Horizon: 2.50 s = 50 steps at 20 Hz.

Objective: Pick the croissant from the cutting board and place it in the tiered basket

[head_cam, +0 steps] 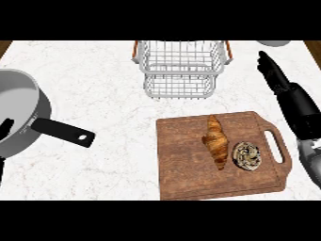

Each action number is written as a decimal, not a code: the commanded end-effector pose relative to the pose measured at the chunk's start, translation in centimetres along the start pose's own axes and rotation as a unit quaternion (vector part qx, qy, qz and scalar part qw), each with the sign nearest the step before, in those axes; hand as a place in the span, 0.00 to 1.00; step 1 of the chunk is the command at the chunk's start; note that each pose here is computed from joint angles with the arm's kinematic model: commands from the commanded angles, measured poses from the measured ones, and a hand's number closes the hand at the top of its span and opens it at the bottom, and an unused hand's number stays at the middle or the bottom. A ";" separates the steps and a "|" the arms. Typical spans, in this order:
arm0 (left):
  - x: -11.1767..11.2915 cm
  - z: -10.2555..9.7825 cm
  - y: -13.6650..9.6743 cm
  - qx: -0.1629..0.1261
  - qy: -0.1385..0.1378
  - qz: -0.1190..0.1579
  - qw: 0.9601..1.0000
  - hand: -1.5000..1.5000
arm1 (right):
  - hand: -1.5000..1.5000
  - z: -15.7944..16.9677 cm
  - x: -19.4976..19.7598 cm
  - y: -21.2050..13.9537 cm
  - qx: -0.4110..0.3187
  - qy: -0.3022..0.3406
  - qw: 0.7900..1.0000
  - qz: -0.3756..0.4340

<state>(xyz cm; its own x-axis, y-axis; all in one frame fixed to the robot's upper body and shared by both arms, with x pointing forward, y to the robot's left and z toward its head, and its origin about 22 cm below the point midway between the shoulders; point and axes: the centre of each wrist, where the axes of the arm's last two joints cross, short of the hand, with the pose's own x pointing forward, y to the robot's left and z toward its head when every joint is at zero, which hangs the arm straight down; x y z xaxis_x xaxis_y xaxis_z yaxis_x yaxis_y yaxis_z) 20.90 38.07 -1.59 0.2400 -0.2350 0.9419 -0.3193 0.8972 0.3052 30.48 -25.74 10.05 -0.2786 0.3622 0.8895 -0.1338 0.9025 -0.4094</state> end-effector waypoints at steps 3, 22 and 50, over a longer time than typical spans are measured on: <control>4.2 -0.5 -6.4 -0.102 -0.030 0.048 0.993 0.50 | 1.00 2.5 -0.1 2.6 -0.065 -0.087 0.993 -0.050; 8.6 -0.3 -12.1 -0.251 -0.028 0.105 0.962 0.50 | 0.00 19.9 -4.7 11.4 -0.286 0.046 0.943 0.162; 10.0 -0.1 -15.7 -0.267 -0.025 0.099 0.958 0.50 | 0.00 10.7 7.2 18.3 -0.228 0.354 0.838 0.346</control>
<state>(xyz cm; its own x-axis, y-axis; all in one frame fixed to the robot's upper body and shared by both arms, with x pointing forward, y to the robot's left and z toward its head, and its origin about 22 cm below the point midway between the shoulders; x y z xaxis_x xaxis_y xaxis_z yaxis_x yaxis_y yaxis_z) 27.55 23.48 2.15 0.2014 -0.0634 0.9775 0.1338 0.9903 0.0366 14.90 -12.27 4.99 0.4593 0.7448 0.4840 0.2781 0.3970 -0.8747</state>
